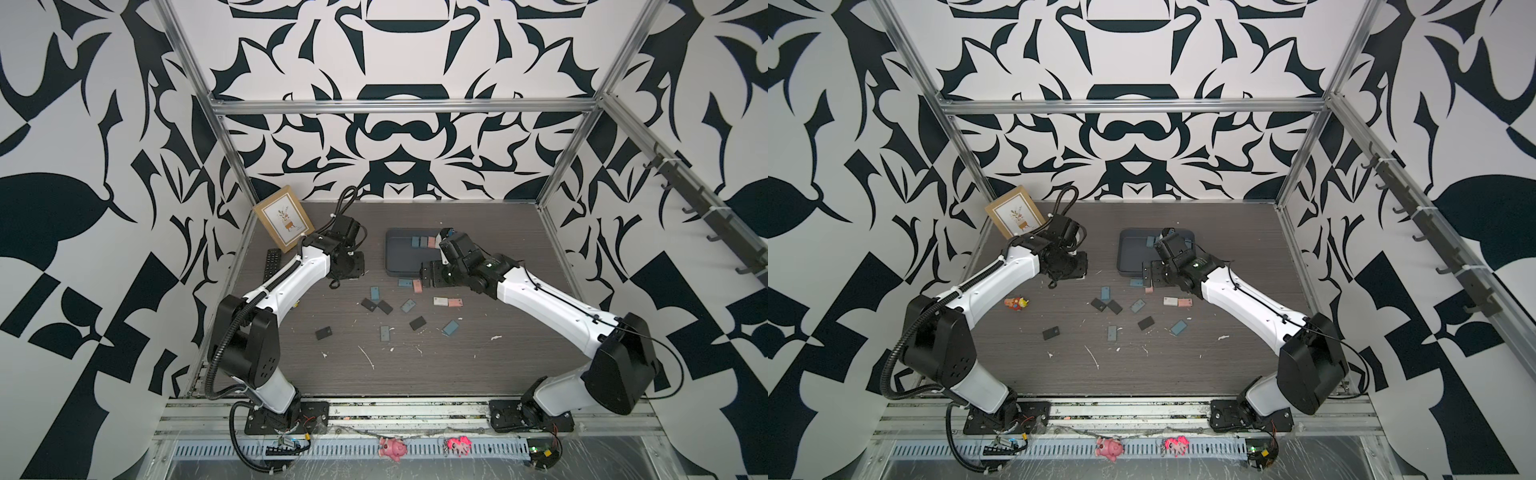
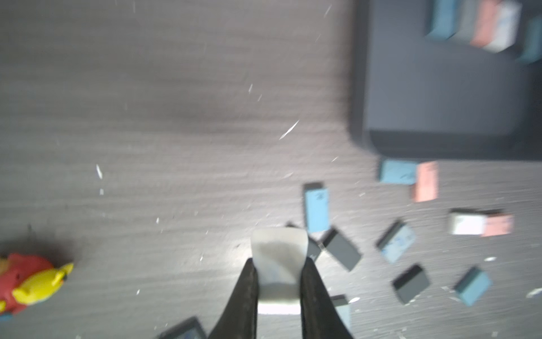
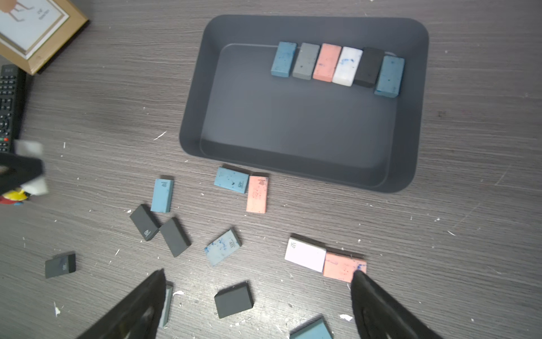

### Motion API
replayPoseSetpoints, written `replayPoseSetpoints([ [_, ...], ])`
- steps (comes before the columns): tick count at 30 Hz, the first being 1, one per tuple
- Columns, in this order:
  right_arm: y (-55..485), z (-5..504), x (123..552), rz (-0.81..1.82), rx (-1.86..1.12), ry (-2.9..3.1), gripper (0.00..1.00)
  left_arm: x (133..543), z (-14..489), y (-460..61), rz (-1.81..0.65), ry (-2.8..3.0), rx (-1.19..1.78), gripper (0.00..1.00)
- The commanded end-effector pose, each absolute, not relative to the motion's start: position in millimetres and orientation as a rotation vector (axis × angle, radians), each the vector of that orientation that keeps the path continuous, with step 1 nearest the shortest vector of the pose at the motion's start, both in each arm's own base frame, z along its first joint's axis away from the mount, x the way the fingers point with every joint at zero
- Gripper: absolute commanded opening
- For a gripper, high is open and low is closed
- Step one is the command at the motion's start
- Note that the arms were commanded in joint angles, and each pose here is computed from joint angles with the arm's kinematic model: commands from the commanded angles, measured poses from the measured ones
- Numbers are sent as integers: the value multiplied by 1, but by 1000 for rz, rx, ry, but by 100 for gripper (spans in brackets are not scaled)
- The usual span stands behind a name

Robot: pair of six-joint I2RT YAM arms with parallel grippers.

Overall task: Put the eraser in the storage box
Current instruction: Pick up the eraser from the center of the board, then place the eraser in the storage box.

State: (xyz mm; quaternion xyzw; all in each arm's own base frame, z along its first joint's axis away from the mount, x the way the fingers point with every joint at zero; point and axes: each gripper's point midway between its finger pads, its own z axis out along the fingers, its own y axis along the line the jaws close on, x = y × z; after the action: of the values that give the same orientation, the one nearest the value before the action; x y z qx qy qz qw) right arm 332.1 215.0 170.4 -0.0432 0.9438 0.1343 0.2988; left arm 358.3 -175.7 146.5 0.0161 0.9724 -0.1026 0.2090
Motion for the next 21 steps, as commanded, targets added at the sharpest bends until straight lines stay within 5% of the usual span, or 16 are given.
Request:
replayPoseSetpoints([
  [1,204,191,340,417,-59,2468,99,371,163,-196,-328,2686,117,24],
  [9,172,193,354,436,50,2464,99,418,172,-262,-389,2610,265,24],
  [21,163,194,369,465,116,2451,99,481,119,-320,-436,2634,338,24],
])
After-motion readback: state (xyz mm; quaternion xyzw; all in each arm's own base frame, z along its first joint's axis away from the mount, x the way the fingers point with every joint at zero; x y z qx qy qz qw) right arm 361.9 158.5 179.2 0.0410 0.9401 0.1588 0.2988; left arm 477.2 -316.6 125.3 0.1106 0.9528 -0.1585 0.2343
